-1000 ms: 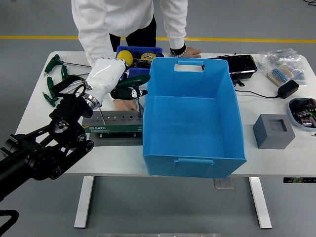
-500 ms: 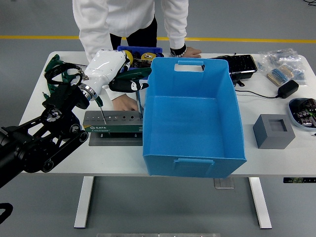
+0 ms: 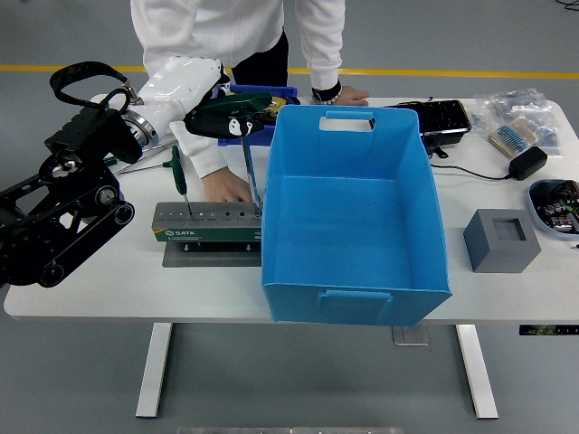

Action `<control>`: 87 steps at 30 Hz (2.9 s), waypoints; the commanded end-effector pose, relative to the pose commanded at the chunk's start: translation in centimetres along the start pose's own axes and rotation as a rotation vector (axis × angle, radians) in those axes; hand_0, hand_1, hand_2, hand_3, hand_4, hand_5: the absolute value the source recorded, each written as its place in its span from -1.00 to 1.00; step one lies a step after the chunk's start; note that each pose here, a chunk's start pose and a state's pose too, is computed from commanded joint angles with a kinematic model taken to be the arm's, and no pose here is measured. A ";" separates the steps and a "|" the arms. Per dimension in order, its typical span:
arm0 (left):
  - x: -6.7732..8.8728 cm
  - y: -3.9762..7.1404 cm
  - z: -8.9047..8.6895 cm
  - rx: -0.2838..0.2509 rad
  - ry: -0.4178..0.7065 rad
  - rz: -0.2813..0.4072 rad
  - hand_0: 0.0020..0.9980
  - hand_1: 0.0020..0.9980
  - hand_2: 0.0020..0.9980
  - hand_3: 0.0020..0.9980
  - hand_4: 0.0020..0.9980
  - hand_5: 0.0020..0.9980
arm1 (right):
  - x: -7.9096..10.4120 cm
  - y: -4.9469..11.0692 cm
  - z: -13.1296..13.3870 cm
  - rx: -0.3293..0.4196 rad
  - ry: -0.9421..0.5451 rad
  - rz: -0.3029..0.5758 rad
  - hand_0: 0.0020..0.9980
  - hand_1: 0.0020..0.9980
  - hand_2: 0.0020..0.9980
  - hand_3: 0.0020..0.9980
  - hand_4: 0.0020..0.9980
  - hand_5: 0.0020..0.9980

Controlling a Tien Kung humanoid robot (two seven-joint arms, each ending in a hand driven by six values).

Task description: Lift tool from toolbox,place it in box,lift tool from toolbox,place it in box

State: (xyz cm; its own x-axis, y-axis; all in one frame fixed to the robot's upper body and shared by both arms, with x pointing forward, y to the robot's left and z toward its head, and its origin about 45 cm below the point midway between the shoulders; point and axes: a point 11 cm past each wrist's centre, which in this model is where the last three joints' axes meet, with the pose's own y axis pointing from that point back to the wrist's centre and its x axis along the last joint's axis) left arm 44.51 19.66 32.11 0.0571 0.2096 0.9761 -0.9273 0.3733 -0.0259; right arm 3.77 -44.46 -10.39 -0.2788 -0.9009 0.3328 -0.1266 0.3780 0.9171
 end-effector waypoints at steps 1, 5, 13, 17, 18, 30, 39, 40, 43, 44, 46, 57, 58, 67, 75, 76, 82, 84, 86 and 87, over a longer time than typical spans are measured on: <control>0.3 0.0 0.2 -0.006 -0.005 0.000 -0.96 -1.00 -0.91 -0.91 0.83 0.20 | 0.0 0.0 0.0 0.000 0.000 0.000 0.49 0.47 0.52 0.40 0.94 0.58; 2.2 -0.2 1.1 -0.040 -0.040 0.020 -0.96 -1.00 -0.91 -0.90 0.83 0.20 | 0.0 0.0 0.0 -0.001 0.000 0.001 0.49 0.47 0.52 0.40 0.94 0.57; 6.7 -0.6 2.7 -0.093 -0.135 0.115 -0.96 -1.00 -0.91 -0.90 0.82 0.20 | 0.1 0.0 0.0 0.000 0.000 0.002 0.49 0.47 0.52 0.39 0.94 0.57; 8.5 -1.1 3.6 -0.110 -0.143 0.164 -0.96 -1.00 -0.91 -0.90 0.82 0.21 | 0.1 0.0 -0.1 0.001 0.002 0.003 0.49 0.47 0.52 0.39 0.94 0.57; 8.8 -1.2 3.8 -0.114 -0.142 0.172 -0.96 -1.00 -0.91 -0.90 0.82 0.21 | 0.1 0.0 -0.1 0.002 0.002 0.003 0.49 0.47 0.52 0.39 0.94 0.57; 7.1 -3.1 9.4 -0.224 -0.031 0.166 -0.96 -1.00 -0.91 -0.90 0.82 0.22 | 0.3 0.0 -0.6 0.010 0.012 0.006 0.49 0.47 0.52 0.39 0.94 0.57; -0.6 -3.4 12.1 -0.288 0.008 -0.001 -0.96 -1.00 -0.90 -0.90 0.81 0.22 | 0.4 0.0 -1.0 0.019 0.012 0.008 0.49 0.47 0.52 0.39 0.94 0.56; -1.4 -3.3 12.3 -0.292 0.004 -0.020 -0.96 -1.00 -0.90 -0.90 0.81 0.22 | 0.4 0.0 -1.0 0.020 0.012 0.009 0.49 0.47 0.52 0.39 0.94 0.56; -3.7 -3.3 12.6 -0.310 0.004 -0.063 -0.96 -1.00 -0.90 -0.90 0.81 0.22 | 0.4 0.0 -1.0 0.020 0.012 0.011 0.49 0.47 0.52 0.39 0.94 0.56; -4.2 -3.2 12.6 -0.315 0.011 -0.066 -0.93 -1.00 -0.87 -0.87 0.81 0.22 | 0.4 0.0 -1.0 0.021 0.012 0.012 0.49 0.47 0.52 0.39 0.94 0.56; -5.6 -3.4 12.4 -0.311 0.037 -0.094 -0.93 -1.00 -0.87 -0.87 0.81 0.22 | 0.5 0.0 -1.0 0.022 0.013 0.012 0.49 0.47 0.52 0.39 0.94 0.56; -9.2 -3.6 13.7 -0.341 0.091 -0.186 -0.78 -0.90 -0.72 -0.69 0.81 0.21 | 0.9 0.0 -1.2 0.025 0.022 0.019 0.49 0.47 0.52 0.39 0.93 0.57; -9.3 -3.6 13.7 -0.339 0.096 -0.191 -0.78 -0.90 -0.72 -0.69 0.81 0.21 | 0.9 0.0 -1.3 0.025 0.023 0.020 0.49 0.47 0.52 0.39 0.93 0.57; -11.1 -4.0 13.7 -0.339 0.077 -0.240 -0.69 -0.74 -0.55 -0.48 0.81 0.20 | 1.0 0.0 -1.7 0.033 0.028 0.023 0.49 0.47 0.52 0.39 0.93 0.57; -10.5 -4.8 14.4 -0.359 0.081 -0.241 -0.47 -0.21 0.00 -0.07 0.91 0.15 | 1.1 0.0 -2.1 0.041 0.024 0.026 0.48 0.47 0.52 0.38 0.93 0.57; -10.3 -4.9 14.6 -0.367 0.082 -0.234 -0.47 -0.21 0.00 -0.07 0.91 0.15 | 1.1 0.0 -2.1 0.042 0.024 0.027 0.48 0.47 0.52 0.38 0.93 0.57; -8.5 -5.4 15.9 -0.409 0.089 -0.168 -0.28 -0.04 0.17 -0.01 0.95 0.14 | 1.1 0.0 -2.3 0.044 0.031 0.027 0.48 0.46 0.52 0.38 0.93 0.57; -7.6 -5.7 16.1 -0.415 0.090 -0.136 -0.28 -0.04 0.17 -0.01 0.95 0.14 | 1.2 0.0 -2.3 0.044 0.035 0.028 0.48 0.46 0.52 0.38 0.93 0.57; -6.8 -6.0 16.1 -0.416 0.089 -0.111 -0.17 0.05 0.24 0.03 0.95 0.12 | 1.2 0.0 -2.3 0.043 0.036 0.029 0.48 0.46 0.52 0.38 0.93 0.57; -6.5 -6.1 16.1 -0.414 0.089 -0.099 -0.17 0.05 0.24 0.03 0.95 0.12 | 1.2 0.0 -2.3 0.042 0.037 0.029 0.48 0.46 0.52 0.38 0.93 0.57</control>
State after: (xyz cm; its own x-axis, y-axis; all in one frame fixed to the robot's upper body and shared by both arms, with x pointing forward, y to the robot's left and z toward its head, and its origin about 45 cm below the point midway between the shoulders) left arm 43.85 1.47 29.43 0.1869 0.2253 0.9562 -0.6903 0.7226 -0.0354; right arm 5.62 -46.04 -9.50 -0.2479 -0.8964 0.3674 -0.1592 0.4118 0.8973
